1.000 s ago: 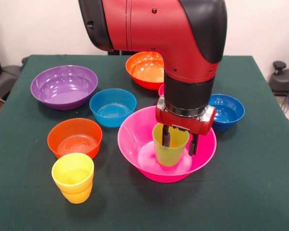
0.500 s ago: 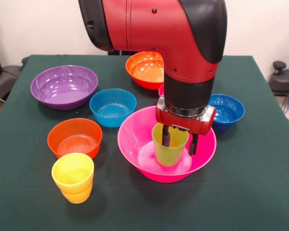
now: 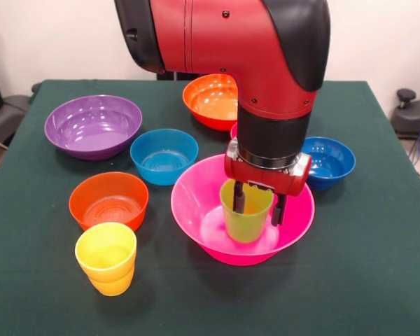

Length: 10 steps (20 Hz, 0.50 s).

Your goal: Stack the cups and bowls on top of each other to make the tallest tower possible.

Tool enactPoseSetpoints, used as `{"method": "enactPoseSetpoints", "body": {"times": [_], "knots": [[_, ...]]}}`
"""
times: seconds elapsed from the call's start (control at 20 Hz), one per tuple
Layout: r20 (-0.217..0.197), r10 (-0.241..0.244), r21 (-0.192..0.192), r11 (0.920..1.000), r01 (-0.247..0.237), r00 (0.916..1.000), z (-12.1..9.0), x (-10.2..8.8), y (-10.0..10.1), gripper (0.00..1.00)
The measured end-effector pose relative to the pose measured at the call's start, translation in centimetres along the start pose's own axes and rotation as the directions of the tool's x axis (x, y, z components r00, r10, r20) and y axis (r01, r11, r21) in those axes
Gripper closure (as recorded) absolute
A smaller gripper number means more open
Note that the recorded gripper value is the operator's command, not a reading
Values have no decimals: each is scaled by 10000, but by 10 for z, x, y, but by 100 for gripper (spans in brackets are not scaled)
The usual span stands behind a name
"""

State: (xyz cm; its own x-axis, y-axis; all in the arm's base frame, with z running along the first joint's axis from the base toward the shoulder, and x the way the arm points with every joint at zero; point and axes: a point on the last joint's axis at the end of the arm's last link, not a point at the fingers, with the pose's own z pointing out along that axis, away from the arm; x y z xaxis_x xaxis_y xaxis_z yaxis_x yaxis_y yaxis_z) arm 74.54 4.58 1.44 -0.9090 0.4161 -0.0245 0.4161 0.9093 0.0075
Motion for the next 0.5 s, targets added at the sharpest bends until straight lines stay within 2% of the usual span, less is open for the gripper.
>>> {"method": "enactPoseSetpoints", "body": {"times": [0.5], "knots": [[205,-317,251,9992,311,9993,-6,2,-5,0]]}}
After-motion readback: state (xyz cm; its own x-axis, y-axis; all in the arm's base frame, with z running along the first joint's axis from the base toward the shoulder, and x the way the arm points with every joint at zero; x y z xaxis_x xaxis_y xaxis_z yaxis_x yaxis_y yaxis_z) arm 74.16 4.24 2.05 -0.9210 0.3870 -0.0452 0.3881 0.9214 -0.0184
